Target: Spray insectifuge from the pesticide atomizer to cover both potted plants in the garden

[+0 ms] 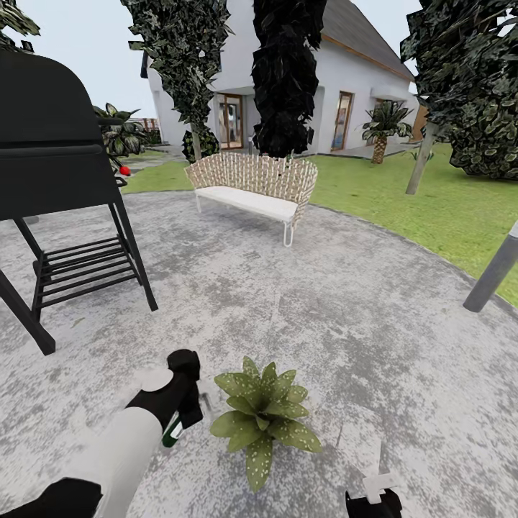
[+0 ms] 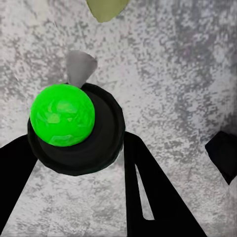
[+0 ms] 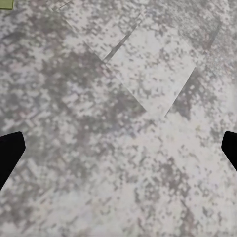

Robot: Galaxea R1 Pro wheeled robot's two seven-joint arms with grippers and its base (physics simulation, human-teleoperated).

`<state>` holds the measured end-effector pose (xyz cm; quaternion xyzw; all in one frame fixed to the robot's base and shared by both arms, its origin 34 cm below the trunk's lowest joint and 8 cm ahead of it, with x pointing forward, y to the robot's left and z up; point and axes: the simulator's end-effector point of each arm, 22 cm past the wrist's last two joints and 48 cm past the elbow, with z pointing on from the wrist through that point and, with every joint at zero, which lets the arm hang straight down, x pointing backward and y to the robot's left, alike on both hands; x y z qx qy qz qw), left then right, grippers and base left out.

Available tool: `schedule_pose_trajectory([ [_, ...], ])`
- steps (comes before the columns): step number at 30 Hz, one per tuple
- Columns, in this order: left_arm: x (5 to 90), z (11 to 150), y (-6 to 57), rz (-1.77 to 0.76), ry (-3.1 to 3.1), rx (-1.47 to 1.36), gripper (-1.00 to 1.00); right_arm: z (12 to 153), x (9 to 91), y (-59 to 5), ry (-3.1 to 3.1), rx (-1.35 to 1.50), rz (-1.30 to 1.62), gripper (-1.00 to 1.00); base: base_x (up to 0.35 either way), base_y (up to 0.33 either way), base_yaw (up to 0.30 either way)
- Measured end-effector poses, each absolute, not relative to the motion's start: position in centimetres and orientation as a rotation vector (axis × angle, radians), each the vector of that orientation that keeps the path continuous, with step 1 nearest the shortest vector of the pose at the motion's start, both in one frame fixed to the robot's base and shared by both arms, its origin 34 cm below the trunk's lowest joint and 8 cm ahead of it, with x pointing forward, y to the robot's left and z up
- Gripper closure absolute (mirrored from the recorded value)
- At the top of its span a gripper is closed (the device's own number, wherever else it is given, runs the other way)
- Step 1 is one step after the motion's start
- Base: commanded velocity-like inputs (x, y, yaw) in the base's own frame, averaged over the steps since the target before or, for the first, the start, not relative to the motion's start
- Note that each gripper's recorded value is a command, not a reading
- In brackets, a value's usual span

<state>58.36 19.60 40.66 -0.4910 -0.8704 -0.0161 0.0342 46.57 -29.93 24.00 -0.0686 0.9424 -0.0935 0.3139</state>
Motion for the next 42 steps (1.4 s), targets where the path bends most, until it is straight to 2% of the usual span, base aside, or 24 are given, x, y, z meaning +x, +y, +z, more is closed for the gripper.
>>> schedule_pose_trajectory([
  [7,58.5,40.5,25.2,-0.135,-2.682,-1.428,1.0,24.0,46.6,-29.9,2.484,-0.181,-0.247,-1.0,0.0,0.0,0.0],
  [14,58.1,40.2,21.4,-0.072,-2.669,-1.483,1.0,24.0,46.6,-29.9,2.484,-0.181,-0.247,-1.0,0.0,0.0,0.0],
  [23,54.5,37.7,21.9,-0.024,-2.611,-1.45,1.0,24.0,46.6,-29.9,2.484,-0.181,-0.247,-1.0,0.0,0.0,0.0],
  [32,58.1,40.6,20.4,-0.065,-2.718,-1.501,1.0,24.0,46.6,-29.9,2.484,-0.181,-0.247,-1.0,0.0,0.0,0.0],
  [42,57.7,40.0,24.6,-0.098,-2.741,-1.407,1.0,24.0,46.5,-29.9,2.486,-0.181,-0.247,-1.0,0.0,0.0,0.0],
])
